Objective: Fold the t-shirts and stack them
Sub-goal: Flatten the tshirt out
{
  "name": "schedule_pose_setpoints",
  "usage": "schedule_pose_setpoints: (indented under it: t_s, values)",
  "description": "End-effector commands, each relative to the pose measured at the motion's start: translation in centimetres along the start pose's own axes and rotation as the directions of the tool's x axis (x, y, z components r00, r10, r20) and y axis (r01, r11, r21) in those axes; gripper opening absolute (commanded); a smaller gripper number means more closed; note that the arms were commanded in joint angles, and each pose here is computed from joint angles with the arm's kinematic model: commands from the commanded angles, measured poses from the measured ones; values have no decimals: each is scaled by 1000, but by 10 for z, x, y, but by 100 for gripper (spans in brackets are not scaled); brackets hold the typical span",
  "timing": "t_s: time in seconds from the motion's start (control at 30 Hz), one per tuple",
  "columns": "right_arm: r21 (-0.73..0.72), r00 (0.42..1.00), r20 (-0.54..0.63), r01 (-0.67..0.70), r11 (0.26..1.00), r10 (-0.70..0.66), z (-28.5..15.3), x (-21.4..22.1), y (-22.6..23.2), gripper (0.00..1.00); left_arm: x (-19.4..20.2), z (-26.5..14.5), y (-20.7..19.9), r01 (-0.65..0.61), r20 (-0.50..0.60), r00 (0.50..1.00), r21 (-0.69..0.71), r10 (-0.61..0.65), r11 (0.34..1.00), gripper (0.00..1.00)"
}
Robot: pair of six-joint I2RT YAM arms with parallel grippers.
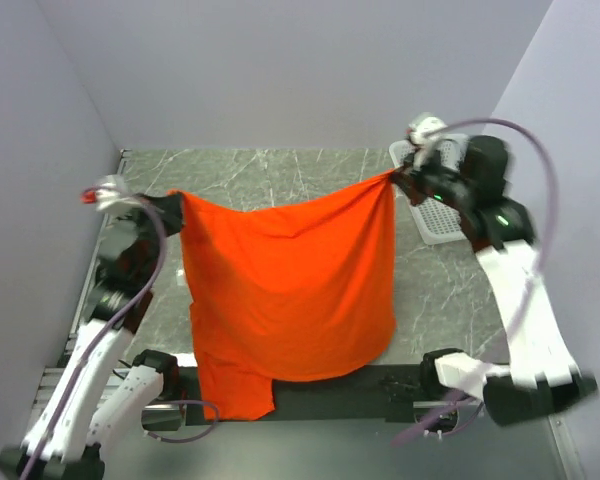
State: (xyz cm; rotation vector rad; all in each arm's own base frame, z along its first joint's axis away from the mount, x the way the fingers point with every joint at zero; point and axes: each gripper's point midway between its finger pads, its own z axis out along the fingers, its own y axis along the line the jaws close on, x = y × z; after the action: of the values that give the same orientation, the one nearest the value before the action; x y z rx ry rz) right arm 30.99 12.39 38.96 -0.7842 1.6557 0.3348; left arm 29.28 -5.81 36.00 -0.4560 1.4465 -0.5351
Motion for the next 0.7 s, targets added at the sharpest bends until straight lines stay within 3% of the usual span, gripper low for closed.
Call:
schedule_pose_setpoints:
  t_s: [0.0,0.07,0.13,0.17,0.2,0.37,0.53,0.63,0.67]
  values:
    - [-10,995,-87,-44,999,43,68,53,-15,0,22,32,32,56,47,998,-117,-51,991,0]
    - [-36,975,-207,-94,995,84,112,99,-14,0,54,57,56,33,-15,999,-205,-37,978,0]
    - [-18,959,-264,-112,994,103,140,115,-19,0,65,76,68,28,-20,999,-260,-34,965,0]
    - [-28,930,-345,-143,989,125,167,148,-18,0,87,90,88,-6,-69,997,-321,-18,947,0]
    - [-22,934,-339,-130,991,115,183,139,-20,0,93,98,97,-14,-79,997,-352,-15,936,0]
    - [125,884,-438,-123,984,166,257,176,-56,0,132,145,162,-69,-165,986,-509,-19,858,0]
    - [256,863,-455,-110,960,220,293,198,-86,2,165,187,192,-122,-268,963,-538,-32,834,2]
    - [295,877,-423,-104,950,228,301,190,-97,10,173,206,188,-152,-323,946,-510,-25,847,15]
    - [320,879,-416,-98,942,233,301,189,-101,13,173,207,189,-169,-342,939,-510,-18,844,36]
